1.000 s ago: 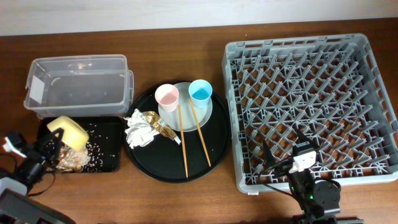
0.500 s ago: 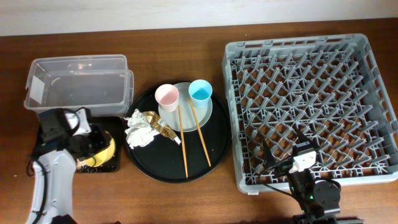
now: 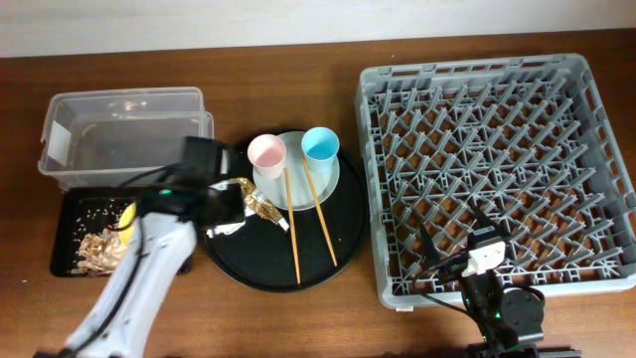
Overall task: Sort waste into correct bins and load items into the dishwasher rack
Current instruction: 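Grasp the white crumpled tissue with the left gripper, drop into clear bin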
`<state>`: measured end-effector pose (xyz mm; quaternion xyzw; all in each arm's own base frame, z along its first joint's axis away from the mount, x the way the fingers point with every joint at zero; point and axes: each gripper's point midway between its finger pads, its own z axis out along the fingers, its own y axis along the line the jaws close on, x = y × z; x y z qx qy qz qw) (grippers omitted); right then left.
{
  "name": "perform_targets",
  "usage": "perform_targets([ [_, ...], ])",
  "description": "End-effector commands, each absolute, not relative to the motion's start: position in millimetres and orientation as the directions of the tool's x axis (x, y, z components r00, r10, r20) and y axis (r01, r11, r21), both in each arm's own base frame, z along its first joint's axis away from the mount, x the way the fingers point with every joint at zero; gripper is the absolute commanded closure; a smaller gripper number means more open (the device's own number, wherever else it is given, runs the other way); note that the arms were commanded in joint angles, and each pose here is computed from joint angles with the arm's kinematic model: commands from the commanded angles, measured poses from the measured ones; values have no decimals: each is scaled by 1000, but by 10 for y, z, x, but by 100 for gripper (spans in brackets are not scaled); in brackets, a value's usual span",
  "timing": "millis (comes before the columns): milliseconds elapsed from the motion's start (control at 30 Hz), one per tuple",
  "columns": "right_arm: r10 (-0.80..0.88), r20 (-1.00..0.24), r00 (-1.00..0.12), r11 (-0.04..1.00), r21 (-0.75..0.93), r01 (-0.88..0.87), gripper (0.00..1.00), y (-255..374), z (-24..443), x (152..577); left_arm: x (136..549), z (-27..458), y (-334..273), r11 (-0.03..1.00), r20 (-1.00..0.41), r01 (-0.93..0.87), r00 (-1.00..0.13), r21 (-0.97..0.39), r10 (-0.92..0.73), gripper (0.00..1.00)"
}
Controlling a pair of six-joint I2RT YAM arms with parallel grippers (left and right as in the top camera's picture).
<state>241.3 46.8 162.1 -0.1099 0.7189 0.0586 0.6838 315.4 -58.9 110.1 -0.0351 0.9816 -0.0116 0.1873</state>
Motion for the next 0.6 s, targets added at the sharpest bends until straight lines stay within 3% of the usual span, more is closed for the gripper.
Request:
perform_targets([
  [0,-74,-996,-46,969,-61,-240,2,476,1596,2411,3161,729,-509,982,-314,-171,-939,74,-140,48],
  [133,-73,-996,-45,969,-60,-240,2,476,1597,2411,3239,343,-538,980,-253,-170,-957,102,-140,46],
  [500,-73,-996,-46,969,-60,-240,2,476,1596,2411,3146,-28,-442,970,-233,-193,-960,147,-156,48],
  [533,-73,-996,-46,969,-60,-240,2,476,1596,2411,3142,-32,-458,972,-229,-191,-961,138,-156,69],
  [567,-73,-996,-46,969,-60,-240,2,476,1596,2411,3145,-29,-459,972,-229,-191,-961,138,-156,82],
])
